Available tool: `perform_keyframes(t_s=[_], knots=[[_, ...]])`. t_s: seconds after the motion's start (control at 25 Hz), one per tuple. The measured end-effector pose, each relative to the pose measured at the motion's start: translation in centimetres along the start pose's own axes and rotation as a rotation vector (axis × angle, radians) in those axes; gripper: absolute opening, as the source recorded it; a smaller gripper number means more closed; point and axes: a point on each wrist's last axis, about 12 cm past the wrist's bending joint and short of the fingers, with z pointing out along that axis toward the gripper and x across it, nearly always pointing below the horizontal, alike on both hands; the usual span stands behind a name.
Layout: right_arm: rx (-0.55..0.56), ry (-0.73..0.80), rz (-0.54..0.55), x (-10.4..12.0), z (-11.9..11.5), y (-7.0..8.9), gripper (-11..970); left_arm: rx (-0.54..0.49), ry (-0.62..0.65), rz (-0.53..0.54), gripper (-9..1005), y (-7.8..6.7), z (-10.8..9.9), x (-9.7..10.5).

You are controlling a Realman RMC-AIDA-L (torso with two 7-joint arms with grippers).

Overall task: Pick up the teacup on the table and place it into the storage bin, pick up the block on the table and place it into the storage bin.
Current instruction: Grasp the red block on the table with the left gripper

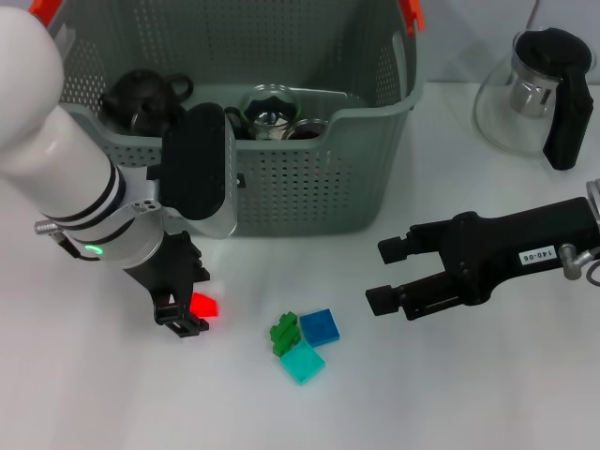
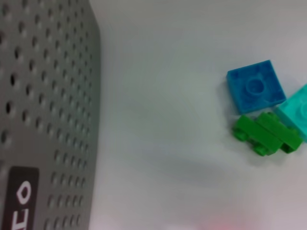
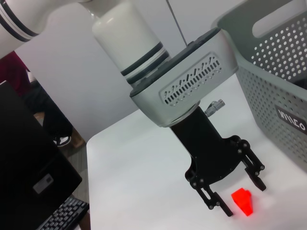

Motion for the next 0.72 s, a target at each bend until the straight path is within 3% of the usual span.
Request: perform_keyframes(t_s=[0.4,0.48,0.72], knots=[[0.005,-0.004,0.000,-0.03,-0.05,-0.06,928,0.014,0.018,-0.003,631,0.10,0.40,0.09],[0.005,-0.005,0.000,-0.05,-0.06,-0.06,928,0.018,0.020,-0.004,399,0.14,0.29,-0.02],[0.005,-0.007,0.000,-0.07,-0.08,-0.05,927,0.029,0.023,-0.003,277,0.14,0.08,-0.21]])
